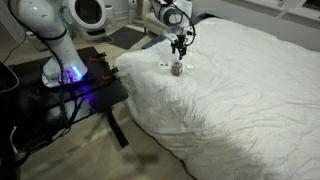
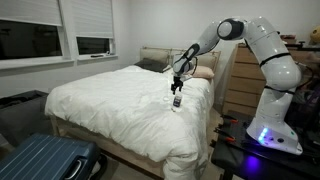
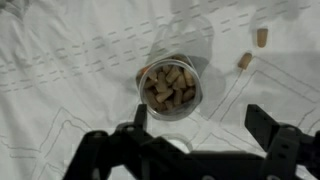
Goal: Take the objects from the bed and put them in the bottle
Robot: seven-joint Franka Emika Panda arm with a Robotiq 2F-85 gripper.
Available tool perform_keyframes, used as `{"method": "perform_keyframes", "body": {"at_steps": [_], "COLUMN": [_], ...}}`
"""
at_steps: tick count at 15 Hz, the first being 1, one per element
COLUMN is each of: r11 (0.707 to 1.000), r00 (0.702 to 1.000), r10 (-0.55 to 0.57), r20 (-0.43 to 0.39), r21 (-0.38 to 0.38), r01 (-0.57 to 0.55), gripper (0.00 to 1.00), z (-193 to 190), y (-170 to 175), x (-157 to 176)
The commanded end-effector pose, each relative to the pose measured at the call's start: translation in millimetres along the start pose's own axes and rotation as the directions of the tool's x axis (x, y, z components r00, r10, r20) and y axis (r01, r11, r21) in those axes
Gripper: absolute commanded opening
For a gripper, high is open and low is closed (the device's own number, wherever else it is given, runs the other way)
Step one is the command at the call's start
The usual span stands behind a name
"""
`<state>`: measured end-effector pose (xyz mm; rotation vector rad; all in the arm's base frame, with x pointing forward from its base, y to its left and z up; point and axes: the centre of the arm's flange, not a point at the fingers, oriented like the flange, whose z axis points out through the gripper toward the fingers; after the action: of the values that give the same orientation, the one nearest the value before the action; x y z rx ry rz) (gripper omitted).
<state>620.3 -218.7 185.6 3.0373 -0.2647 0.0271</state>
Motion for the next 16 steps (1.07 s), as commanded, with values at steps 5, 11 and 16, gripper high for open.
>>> {"method": "perform_keyframes", "body": {"at_steps": [5, 11, 16], "r11": [0.989, 0.978, 0.982], "r00": [0.992, 0.985, 0.989], "r10": [-0.125, -0.172, -0.132], "r20": [-0.006, 0.026, 0.072], "r21": [0.074, 0.12, 0.142], "r01": [0.125, 0.168, 0.121], "gripper": [1.0, 1.0, 1.0], "z": [-26, -14, 4], "y": [-59, -97, -93], "x": [-13, -23, -38]}}
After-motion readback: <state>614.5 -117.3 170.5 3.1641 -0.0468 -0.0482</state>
